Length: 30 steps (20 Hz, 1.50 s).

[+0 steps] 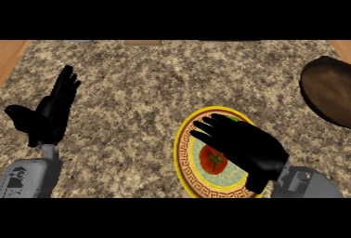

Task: Pick the tomato from the plate and place it in the pan

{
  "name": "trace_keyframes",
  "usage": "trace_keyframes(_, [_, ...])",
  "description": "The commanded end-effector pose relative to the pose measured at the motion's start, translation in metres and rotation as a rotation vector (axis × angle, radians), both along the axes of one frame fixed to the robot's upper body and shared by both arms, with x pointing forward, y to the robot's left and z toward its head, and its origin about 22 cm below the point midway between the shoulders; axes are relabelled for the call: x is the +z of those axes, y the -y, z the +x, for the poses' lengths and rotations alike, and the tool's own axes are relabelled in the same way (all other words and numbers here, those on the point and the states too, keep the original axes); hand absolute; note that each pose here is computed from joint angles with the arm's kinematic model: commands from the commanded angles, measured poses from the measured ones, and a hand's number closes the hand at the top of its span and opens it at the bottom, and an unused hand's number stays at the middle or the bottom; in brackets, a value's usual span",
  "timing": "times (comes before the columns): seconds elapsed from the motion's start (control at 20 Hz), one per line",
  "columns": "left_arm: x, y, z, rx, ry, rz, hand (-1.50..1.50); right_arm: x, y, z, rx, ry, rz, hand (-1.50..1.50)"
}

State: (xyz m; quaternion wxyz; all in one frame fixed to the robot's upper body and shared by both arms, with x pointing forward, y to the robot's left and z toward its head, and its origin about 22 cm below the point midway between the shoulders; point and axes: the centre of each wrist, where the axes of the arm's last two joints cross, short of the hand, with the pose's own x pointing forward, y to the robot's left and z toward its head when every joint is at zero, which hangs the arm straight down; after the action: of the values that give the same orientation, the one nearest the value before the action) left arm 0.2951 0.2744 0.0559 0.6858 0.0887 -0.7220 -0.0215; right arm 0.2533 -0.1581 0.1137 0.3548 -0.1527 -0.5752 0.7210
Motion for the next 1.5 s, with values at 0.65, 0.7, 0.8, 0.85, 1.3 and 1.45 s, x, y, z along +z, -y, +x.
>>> trace_keyframes(0.65, [-0.003,-0.008,-0.008,0.011,0.000,0.015,0.00,-0.037,-0.013,0.010,-0.007,-0.005,-0.113,-1.50])
trace_keyframes(0.7, [-0.002,-0.007,-0.002,0.029,0.025,0.013,0.00,-0.047,-0.039,0.029,-0.012,-0.019,-0.133,-1.50])
trace_keyframes(0.8, [-0.001,0.004,0.000,0.012,0.008,0.002,0.00,-0.056,-0.036,0.019,-0.002,-0.039,-0.148,-1.50])
trace_keyframes(0.85, [-0.007,-0.001,0.002,0.000,0.011,0.007,0.00,-0.051,-0.026,0.013,-0.015,-0.057,-0.159,-1.50])
trace_keyframes(1.3, [-0.009,0.004,0.009,-0.006,-0.008,0.007,0.00,-0.075,-0.022,0.013,0.142,-0.010,-0.151,1.50])
trace_keyframes(1.45, [0.005,-0.008,0.004,0.012,0.010,0.008,0.00,-0.054,-0.034,0.022,0.152,-0.011,-0.147,1.50])
